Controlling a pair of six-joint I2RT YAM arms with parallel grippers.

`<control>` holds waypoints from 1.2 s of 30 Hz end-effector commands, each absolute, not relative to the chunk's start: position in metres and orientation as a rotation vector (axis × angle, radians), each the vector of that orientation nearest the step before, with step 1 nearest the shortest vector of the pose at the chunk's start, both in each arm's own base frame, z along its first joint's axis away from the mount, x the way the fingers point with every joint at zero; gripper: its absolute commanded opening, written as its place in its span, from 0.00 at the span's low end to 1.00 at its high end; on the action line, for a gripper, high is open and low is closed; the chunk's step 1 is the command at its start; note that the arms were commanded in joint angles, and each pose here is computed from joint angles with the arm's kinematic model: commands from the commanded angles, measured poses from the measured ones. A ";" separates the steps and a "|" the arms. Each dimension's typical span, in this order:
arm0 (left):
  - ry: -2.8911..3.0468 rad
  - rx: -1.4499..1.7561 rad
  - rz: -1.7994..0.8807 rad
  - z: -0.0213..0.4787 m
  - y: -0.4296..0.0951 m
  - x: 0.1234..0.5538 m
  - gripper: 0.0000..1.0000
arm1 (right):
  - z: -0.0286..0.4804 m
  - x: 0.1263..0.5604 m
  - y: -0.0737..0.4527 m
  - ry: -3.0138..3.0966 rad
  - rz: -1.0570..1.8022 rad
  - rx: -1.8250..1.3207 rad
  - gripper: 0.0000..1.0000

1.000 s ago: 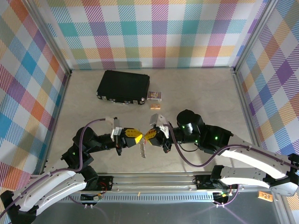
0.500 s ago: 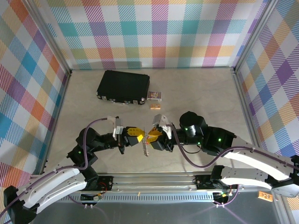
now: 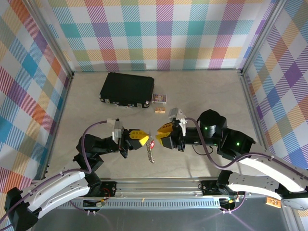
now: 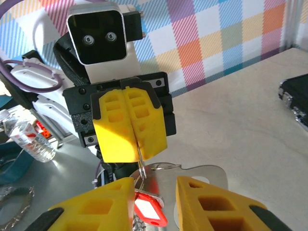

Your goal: Put the keys on the keyring

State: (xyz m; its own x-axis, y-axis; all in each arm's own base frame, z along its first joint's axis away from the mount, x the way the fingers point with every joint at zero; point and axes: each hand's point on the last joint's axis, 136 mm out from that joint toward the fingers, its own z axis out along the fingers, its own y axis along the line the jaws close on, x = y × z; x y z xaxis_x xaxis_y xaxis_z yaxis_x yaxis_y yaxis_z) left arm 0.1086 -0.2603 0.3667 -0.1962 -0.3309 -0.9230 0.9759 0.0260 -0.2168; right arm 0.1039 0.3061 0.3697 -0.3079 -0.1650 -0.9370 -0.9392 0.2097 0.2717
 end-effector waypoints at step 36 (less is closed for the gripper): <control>1.011 0.822 -1.508 0.388 -0.252 0.091 0.00 | 0.369 0.089 0.330 1.555 1.317 -1.171 0.14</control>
State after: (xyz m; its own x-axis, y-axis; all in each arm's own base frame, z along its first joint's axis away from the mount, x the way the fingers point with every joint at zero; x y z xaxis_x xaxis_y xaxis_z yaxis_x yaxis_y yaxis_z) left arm 0.1029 -0.2578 0.3734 -0.2059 -0.3489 -0.9143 0.9760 -0.0059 -0.2176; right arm 0.0910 0.3280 0.3652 -0.3019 -0.1794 -0.9363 -0.9532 0.0708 0.2938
